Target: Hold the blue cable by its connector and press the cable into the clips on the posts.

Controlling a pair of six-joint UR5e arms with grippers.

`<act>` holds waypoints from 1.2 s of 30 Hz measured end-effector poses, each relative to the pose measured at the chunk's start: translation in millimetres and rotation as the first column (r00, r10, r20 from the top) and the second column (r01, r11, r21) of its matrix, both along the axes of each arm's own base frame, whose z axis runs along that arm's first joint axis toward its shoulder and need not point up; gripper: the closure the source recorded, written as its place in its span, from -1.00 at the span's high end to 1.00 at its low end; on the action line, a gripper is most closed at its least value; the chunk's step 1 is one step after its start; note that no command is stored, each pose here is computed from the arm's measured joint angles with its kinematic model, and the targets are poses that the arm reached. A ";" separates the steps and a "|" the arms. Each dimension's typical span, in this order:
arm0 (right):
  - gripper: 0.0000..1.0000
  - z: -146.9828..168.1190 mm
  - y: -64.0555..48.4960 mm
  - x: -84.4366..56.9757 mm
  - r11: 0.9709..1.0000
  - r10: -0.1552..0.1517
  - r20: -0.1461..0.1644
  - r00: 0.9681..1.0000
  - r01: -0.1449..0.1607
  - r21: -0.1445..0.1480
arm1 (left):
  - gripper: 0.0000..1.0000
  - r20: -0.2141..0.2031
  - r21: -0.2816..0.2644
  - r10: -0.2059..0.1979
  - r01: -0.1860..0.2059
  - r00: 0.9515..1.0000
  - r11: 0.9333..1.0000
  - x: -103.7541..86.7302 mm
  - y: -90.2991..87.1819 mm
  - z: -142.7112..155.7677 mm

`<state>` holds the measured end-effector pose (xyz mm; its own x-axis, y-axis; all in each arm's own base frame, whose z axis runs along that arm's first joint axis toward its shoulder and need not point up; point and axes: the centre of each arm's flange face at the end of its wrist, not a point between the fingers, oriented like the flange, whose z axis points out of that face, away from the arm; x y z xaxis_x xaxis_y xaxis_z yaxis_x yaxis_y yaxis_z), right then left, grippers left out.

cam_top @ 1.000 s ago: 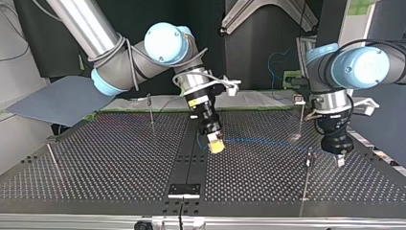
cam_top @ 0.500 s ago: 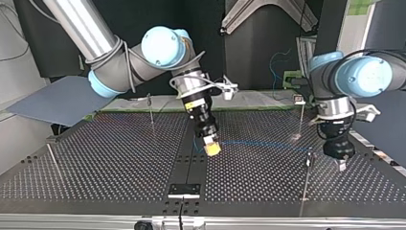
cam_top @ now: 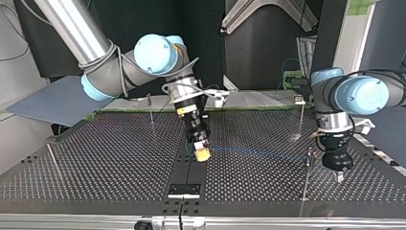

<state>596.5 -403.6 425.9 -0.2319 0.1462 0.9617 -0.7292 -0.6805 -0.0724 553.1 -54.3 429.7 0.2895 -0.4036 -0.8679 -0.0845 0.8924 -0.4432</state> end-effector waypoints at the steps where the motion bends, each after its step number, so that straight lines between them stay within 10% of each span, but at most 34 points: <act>1: -1.00 -0.6 -2.0 -0.7 1.000 -0.002 0.000 1.000 0.002 0.000 | -1.00 -0.001 -0.002 -0.001 0.001 1.000 1.000 1.5 0.7 -1.2; 36: -1.00 3.1 -48.8 12.9 0.999 -0.014 0.019 1.000 0.014 -0.029 | -1.00 0.016 -0.012 -0.043 0.043 0.999 0.999 34.1 25.8 -8.3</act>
<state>609.4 -452.5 429.0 -0.2473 0.1770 0.9526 -0.7373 -0.6723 -0.0665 587.2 -28.6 421.4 0.2855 -0.4269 -0.8581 -0.0388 0.8894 -0.4554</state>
